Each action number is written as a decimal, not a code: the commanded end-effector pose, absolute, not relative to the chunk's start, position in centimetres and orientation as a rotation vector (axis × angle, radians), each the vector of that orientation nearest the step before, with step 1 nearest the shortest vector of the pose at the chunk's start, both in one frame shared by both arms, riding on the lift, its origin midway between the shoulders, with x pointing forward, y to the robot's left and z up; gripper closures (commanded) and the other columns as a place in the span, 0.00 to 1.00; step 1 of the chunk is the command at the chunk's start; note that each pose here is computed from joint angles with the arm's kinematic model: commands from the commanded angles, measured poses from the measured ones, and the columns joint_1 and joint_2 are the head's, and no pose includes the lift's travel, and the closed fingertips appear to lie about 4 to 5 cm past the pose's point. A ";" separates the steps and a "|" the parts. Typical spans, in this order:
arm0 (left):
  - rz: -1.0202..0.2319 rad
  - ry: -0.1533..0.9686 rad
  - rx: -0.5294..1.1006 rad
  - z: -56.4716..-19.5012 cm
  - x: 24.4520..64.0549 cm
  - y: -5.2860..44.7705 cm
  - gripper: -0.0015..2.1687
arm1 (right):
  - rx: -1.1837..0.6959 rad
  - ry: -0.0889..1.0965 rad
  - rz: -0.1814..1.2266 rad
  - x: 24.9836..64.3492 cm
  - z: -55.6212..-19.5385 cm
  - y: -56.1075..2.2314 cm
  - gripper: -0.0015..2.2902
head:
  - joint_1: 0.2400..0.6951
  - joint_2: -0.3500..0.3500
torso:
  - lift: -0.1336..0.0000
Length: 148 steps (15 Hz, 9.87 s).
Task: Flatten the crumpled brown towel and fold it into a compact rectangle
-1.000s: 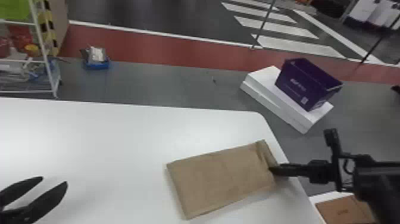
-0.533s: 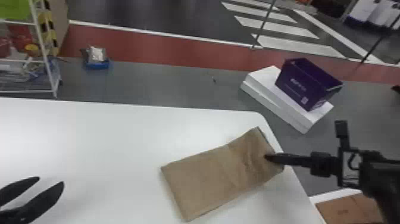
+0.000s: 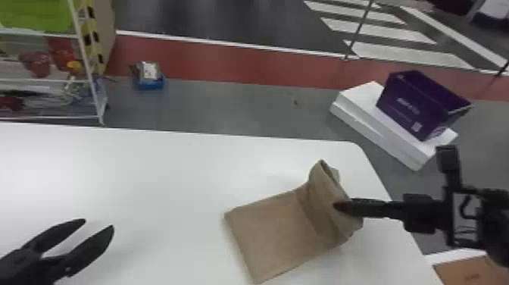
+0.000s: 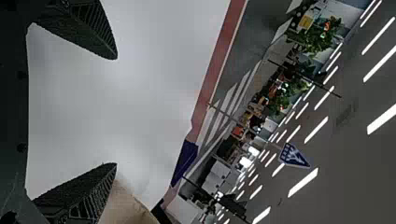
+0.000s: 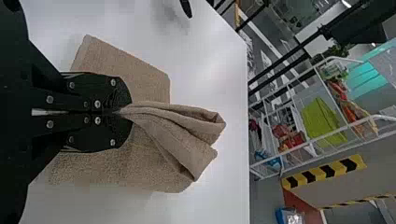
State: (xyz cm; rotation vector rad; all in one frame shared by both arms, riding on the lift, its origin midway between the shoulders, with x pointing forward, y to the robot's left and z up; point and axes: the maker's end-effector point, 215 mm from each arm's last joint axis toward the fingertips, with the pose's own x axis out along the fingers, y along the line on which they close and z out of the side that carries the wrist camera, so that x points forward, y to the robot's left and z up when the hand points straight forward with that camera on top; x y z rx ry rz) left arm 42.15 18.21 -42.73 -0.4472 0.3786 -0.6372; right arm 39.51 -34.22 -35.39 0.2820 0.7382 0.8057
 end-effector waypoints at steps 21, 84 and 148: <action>-0.634 0.374 -0.447 -42.5 42.1 18.4 0.03 | 0.374 0.817 0.979 35.9 -35.0 -24.8 0.75 | 1.00 0.43 | 0.07; -0.640 0.359 -0.450 -40.2 40.7 18.4 0.03 | -1.162 0.689 1.095 41.8 -38.7 -16.4 0.09 | 1.00 0.52 | 0.07; -0.620 0.428 -0.067 -45.6 48.8 7.3 0.04 | -0.856 0.456 1.125 48.8 -27.9 -9.5 0.57 | 1.00 0.46 | 0.07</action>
